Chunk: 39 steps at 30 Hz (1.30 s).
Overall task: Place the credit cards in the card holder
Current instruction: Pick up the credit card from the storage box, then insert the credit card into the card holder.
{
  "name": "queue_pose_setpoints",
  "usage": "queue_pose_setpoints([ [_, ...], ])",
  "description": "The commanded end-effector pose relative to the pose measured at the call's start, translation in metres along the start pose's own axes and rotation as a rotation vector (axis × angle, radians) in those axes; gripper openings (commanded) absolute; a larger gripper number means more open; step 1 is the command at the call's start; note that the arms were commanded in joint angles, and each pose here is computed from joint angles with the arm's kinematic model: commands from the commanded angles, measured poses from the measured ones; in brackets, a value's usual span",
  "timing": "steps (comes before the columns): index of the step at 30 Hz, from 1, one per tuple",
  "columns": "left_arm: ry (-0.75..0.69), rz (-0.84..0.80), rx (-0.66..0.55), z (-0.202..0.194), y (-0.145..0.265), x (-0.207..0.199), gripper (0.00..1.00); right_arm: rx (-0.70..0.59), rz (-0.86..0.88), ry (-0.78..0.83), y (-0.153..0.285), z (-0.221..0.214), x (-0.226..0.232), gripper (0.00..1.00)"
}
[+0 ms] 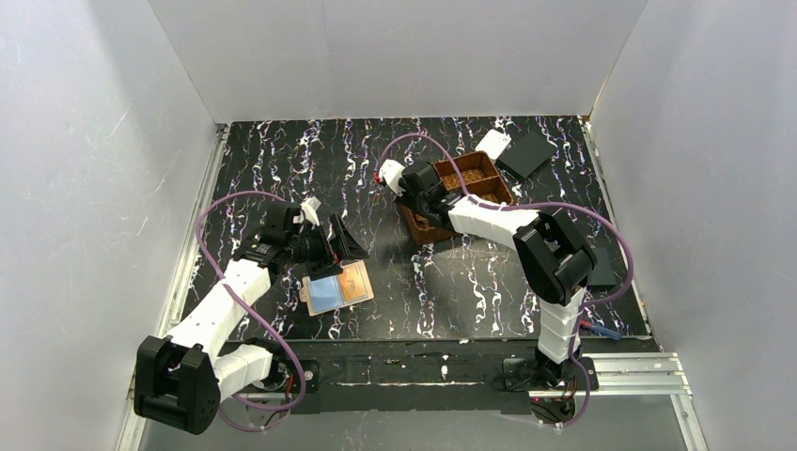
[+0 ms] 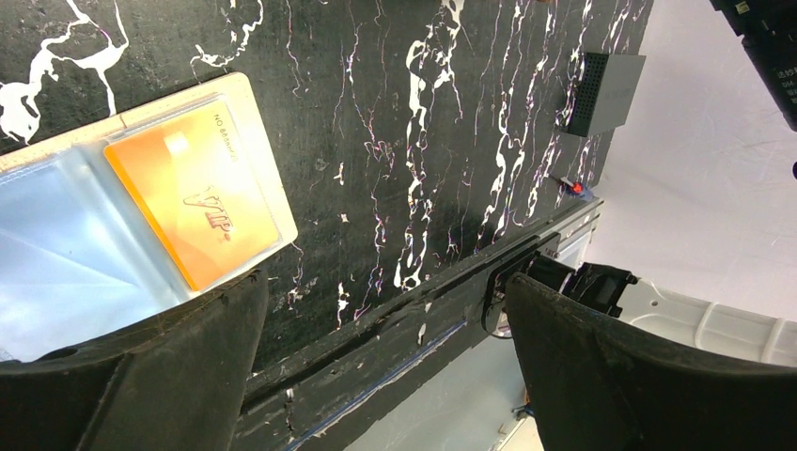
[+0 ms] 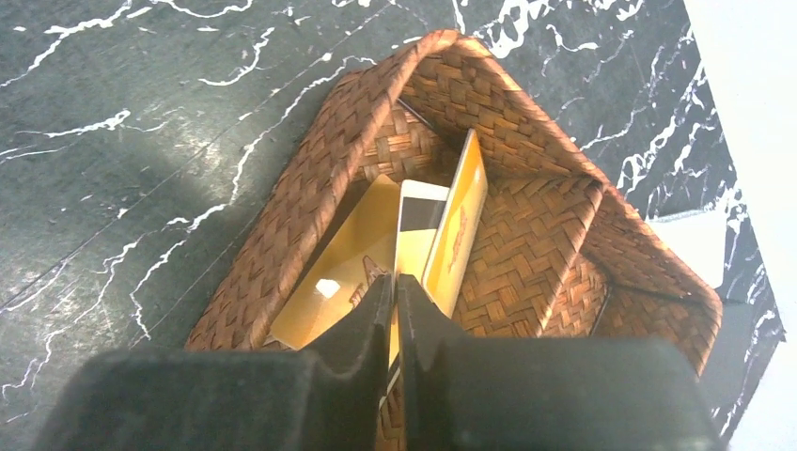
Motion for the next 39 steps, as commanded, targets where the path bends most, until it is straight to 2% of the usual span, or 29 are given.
queue_pose_setpoints([
  [1,-0.006,-0.021,0.003,-0.001,0.002,-0.001,0.97,-0.045,-0.100,-0.020,0.009,0.015,-0.012,0.09],
  [5,-0.010,-0.026,-0.001,0.000,0.003,-0.002,0.97,-0.067,-0.130,-0.064,0.026,0.025,-0.021,0.01],
  [15,-0.006,-0.050,-0.005,0.002,0.005,-0.008,0.97,-0.143,-0.106,-0.187,0.077,0.052,-0.037,0.01],
  [21,-0.042,-0.145,-0.008,0.010,0.013,-0.027,0.97,-0.159,-0.058,-0.395,0.133,0.061,-0.045,0.01],
  [25,-0.145,-0.284,-0.002,0.019,0.025,-0.051,0.95,-0.189,0.236,-0.582,0.169,0.070,-0.042,0.01],
  [27,-0.217,-0.358,0.015,0.022,0.034,-0.066,0.95,-0.198,0.511,-0.596,0.184,0.075,-0.022,0.01],
  [31,-0.338,-0.424,0.020,0.024,0.053,-0.083,0.96,-0.128,0.861,-0.608,0.199,0.071,0.011,0.01],
  [35,-0.393,-0.410,0.041,0.021,0.062,-0.085,0.96,-0.144,1.126,-0.673,0.209,0.068,0.036,0.01],
  [39,-0.385,-0.458,0.110,0.017,0.057,-0.084,0.96,-0.189,1.269,-0.752,0.210,0.070,0.047,0.01],
])
Point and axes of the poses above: each gripper's point midway between its finger pads, its own y axis back along the fingers, its own x axis along the line the jaws close on, z = x × y, the point moved 6 cm from there along y, back along the fingers, and after that the axes turned 4 degrees about -y, right-handed, at the moved point
